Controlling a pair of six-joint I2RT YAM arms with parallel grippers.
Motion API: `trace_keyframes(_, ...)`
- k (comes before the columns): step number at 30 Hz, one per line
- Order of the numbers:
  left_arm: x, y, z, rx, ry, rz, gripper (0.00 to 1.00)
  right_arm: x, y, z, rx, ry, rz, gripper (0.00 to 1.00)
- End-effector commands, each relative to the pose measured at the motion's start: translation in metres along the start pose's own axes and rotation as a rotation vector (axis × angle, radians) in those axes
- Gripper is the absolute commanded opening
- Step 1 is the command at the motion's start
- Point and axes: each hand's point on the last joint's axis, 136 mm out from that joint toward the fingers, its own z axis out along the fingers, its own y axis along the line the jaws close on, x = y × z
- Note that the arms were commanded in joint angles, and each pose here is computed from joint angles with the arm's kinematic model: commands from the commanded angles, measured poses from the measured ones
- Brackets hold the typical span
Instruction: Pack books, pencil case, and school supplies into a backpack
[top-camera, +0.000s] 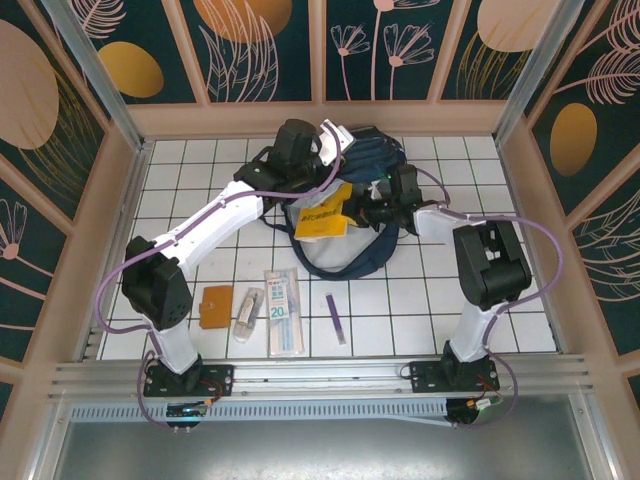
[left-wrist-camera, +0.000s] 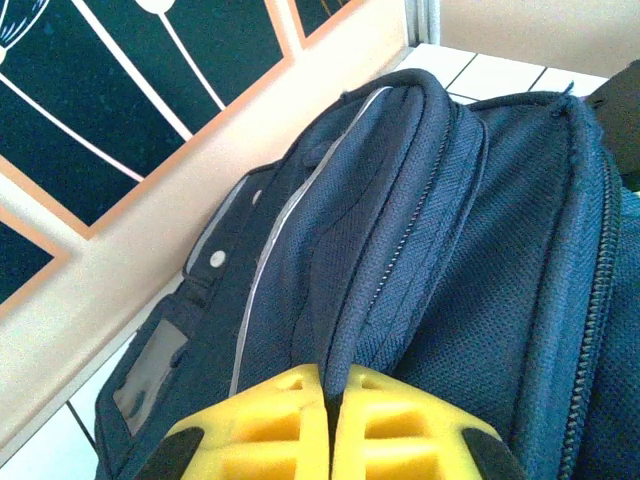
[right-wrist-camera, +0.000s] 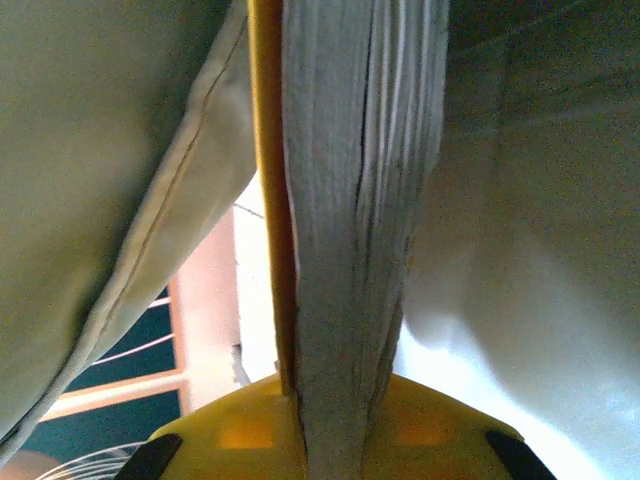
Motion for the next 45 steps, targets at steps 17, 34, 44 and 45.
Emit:
trace_keyframes(17, -0.051, 0.003, -0.018, -0.011, -0.186, -0.030, 0.00, 0.012, -0.022, -0.051, 0.337, -0.147, -0.664, 0.40)
trace_keyframes(34, -0.049, 0.001, -0.014, 0.005, -0.169, -0.016, 0.00, 0.067, -0.055, 0.028, 0.576, 0.147, -1.628, 0.30)
trace_keyframes(44, -0.047, -0.004, -0.021, 0.024, -0.183, -0.014, 0.00, -0.023, -0.047, -0.007, 0.960, -0.292, -1.418, 0.01)
trace_keyframes(45, -0.046, -0.005, -0.021, 0.027, -0.181, -0.012, 0.00, -0.031, -0.047, -0.012, 0.992, -0.335, -1.386, 0.01)
